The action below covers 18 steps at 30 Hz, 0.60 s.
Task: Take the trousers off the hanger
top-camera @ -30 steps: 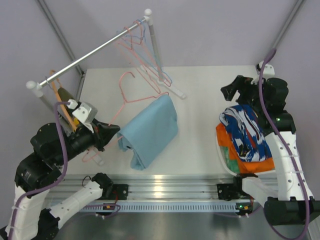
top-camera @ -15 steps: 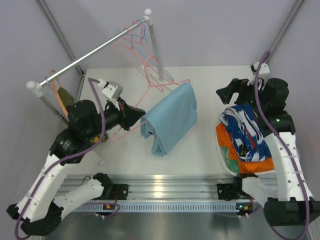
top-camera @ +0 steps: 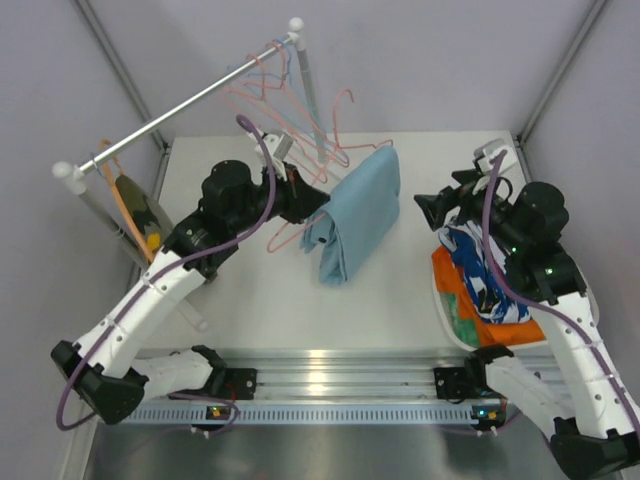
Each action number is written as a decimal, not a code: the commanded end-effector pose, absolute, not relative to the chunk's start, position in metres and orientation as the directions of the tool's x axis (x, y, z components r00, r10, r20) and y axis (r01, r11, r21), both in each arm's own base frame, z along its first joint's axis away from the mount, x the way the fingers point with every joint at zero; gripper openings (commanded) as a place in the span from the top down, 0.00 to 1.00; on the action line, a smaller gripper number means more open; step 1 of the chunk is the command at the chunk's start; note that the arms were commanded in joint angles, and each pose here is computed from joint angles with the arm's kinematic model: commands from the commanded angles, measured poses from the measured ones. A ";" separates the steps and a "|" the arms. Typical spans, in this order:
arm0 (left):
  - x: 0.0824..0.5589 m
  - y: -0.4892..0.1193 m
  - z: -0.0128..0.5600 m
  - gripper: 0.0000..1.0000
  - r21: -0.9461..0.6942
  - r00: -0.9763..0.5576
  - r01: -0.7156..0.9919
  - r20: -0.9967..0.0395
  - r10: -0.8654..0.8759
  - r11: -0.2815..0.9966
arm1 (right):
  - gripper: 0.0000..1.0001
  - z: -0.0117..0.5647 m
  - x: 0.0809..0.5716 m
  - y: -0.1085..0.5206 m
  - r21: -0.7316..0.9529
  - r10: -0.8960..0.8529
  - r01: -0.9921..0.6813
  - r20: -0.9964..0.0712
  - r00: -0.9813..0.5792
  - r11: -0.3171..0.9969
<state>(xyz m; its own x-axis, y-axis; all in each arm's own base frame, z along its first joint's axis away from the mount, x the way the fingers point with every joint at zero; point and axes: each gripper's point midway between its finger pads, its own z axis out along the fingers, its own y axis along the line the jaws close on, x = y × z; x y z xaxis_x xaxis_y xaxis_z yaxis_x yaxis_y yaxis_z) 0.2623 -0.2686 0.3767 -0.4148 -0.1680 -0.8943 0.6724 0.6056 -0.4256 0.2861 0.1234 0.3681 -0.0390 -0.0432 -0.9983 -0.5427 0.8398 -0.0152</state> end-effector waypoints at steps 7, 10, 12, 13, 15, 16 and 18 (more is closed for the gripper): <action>0.265 -0.297 0.528 1.00 -0.311 -0.067 0.822 -0.884 -0.462 0.477 | 0.00 0.360 0.278 0.162 -0.049 -0.034 -0.509 -0.999 0.040 0.860; 0.272 -0.320 0.524 1.00 -0.297 -0.055 0.813 -0.895 -0.442 0.500 | 0.00 0.352 0.278 0.162 -0.011 0.005 -0.464 -0.999 0.033 0.886; 0.270 -0.329 0.531 1.00 -0.286 -0.041 0.817 -0.895 -0.444 0.500 | 0.00 0.351 0.278 0.166 -0.001 0.016 -0.463 -0.999 0.034 0.886; 0.276 -0.334 0.528 1.00 -0.295 -0.046 0.806 -0.896 -0.441 0.514 | 0.00 0.345 0.276 0.173 0.035 0.041 -0.472 -0.999 0.002 0.881; 0.277 -0.339 0.535 1.00 -0.295 -0.036 0.799 -0.893 -0.448 0.524 | 0.00 0.340 0.280 0.170 0.053 0.050 -0.429 -0.999 -0.019 0.902; 0.283 -0.345 0.530 1.00 -0.297 -0.037 0.786 -0.898 -0.438 0.543 | 0.00 0.337 0.280 0.173 0.051 0.043 -0.425 -0.999 -0.027 0.904; 0.287 -0.346 0.537 1.00 -0.295 -0.008 0.758 -0.896 -0.444 0.582 | 0.00 0.333 0.283 0.171 0.040 0.030 -0.393 -0.999 -0.031 0.919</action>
<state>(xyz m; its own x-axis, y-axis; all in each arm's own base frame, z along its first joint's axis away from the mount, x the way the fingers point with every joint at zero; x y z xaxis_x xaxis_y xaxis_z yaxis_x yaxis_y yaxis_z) 0.2882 -0.3641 0.3946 -0.3339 -0.1453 -0.9313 0.7139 0.6062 -0.3505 0.2750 0.1761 0.3151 -0.0791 -0.0379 -0.9961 -0.4763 0.8793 0.0044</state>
